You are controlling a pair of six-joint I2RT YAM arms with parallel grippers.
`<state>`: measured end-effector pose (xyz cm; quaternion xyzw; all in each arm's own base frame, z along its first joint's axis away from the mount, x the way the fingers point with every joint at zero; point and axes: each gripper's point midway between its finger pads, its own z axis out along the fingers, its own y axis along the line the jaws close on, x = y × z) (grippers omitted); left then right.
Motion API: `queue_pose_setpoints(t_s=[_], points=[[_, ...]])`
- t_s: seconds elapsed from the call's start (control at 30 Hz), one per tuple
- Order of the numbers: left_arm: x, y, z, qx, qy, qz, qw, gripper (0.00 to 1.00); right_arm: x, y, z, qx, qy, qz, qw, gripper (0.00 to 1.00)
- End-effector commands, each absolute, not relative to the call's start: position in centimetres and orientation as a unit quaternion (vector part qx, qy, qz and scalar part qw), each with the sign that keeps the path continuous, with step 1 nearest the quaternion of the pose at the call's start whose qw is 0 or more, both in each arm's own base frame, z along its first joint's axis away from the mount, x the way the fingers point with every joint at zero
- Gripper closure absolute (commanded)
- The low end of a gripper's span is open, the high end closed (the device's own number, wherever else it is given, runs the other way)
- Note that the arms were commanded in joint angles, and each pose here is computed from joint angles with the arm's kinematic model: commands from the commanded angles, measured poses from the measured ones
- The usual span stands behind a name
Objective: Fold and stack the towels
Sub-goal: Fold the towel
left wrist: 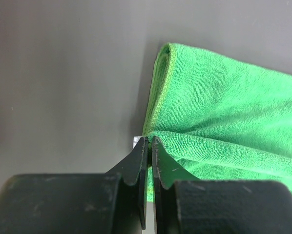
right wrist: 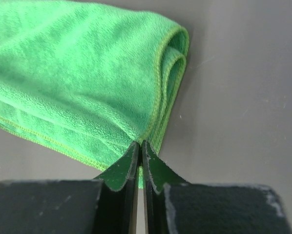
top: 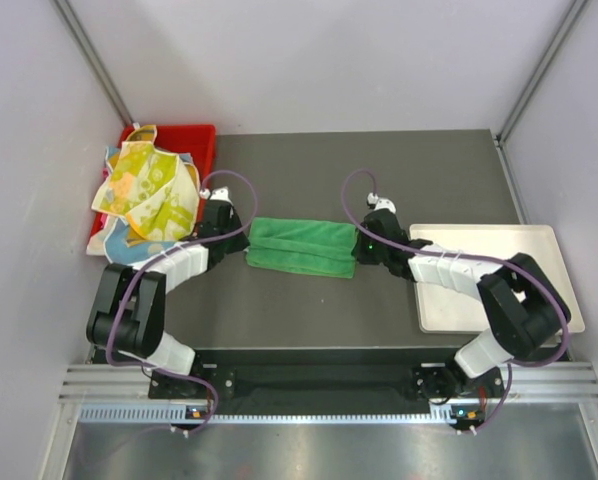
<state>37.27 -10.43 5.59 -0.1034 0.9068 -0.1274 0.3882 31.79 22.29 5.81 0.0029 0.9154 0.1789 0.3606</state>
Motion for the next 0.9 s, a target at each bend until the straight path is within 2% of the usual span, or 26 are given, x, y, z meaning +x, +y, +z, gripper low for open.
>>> queue_pose_setpoints(t_s=[0.0, 0.13, 0.63, 0.67, 0.7, 0.8, 0.87], points=[[37.2, -10.1, 6.6, -0.110, 0.897, -0.136, 0.406, 0.99, 31.7, 23.0, 7.4, 0.008, 0.903, 0.201, 0.380, 0.96], [36.6, -10.2, 6.6, -0.107, 0.899, -0.140, 0.402, 1.00, 31.3, 22.8, 7.9, 0.011, 0.898, 0.209, 0.386, 0.93], [35.6, -9.5, 6.9, -0.104, 0.900, -0.124, 0.404, 1.00, 30.0, 22.9, 7.3, 0.007, 0.899, 0.217, 0.381, 0.94], [35.5, -9.4, 6.9, -0.104, 0.900, -0.124, 0.405, 0.98, 29.7, 22.9, 7.0, 0.007, 0.900, 0.218, 0.378, 0.94], [35.3, -9.3, 6.7, -0.106, 0.902, -0.121, 0.402, 0.89, 29.7, 22.8, 6.9, 0.008, 0.900, 0.217, 0.377, 0.93], [34.9, -9.2, 6.7, -0.111, 0.901, -0.122, 0.401, 0.87, 29.3, 22.8, 6.7, 0.009, 0.901, 0.219, 0.374, 0.91], [34.8, -9.5, 7.4, -0.109, 0.897, -0.132, 0.407, 0.76, 29.1, 22.7, 6.8, 0.009, 0.901, 0.221, 0.374, 0.81]])
